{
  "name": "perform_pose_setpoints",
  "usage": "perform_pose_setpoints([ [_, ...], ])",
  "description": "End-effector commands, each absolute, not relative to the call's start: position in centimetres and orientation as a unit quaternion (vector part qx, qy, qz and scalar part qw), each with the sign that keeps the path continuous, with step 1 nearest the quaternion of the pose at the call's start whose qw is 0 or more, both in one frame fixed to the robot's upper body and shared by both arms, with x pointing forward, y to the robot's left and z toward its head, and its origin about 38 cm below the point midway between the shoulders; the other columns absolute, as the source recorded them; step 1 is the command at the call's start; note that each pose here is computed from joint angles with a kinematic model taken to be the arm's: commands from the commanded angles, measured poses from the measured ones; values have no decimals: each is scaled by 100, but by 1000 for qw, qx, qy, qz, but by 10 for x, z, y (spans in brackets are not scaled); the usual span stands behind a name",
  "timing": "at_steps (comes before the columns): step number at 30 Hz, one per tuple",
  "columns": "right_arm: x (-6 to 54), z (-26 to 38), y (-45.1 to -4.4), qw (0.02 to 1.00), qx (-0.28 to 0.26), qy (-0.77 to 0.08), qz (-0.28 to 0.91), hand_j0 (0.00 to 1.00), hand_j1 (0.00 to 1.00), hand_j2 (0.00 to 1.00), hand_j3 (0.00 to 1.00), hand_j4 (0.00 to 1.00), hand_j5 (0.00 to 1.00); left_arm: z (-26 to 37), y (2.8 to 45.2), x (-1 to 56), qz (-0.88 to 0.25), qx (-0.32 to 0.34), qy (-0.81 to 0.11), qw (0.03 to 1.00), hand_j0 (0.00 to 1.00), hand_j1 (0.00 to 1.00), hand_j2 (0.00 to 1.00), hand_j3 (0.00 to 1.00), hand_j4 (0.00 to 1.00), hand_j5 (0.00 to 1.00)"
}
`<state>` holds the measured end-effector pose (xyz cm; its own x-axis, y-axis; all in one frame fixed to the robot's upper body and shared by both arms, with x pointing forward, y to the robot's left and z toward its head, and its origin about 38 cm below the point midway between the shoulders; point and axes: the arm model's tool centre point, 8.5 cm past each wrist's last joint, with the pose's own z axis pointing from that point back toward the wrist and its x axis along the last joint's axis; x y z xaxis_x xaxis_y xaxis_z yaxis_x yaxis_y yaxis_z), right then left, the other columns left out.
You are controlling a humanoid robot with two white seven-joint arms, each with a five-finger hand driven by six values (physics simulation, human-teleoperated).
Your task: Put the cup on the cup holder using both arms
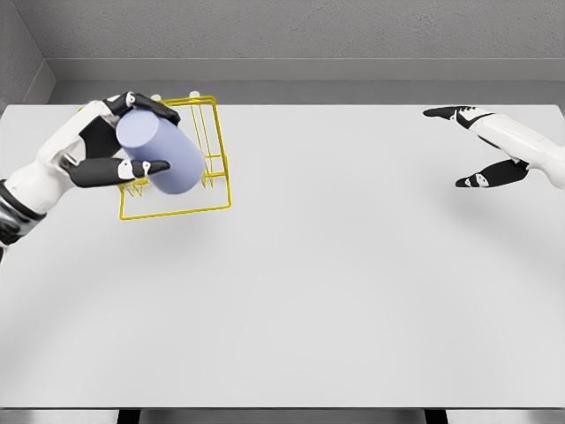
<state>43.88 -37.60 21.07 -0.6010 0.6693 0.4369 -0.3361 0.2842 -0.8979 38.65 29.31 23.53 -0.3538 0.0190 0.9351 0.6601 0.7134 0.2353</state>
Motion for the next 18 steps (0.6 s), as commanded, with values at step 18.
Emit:
perform_pose_setpoints([
  [18, 438, 210, -377, 432, -121, -679, 582, 100, 100, 100, 100, 100, 100, 236, 326, 395, -297, -186, -755, 554, 49, 49, 49, 49, 49, 49],
])
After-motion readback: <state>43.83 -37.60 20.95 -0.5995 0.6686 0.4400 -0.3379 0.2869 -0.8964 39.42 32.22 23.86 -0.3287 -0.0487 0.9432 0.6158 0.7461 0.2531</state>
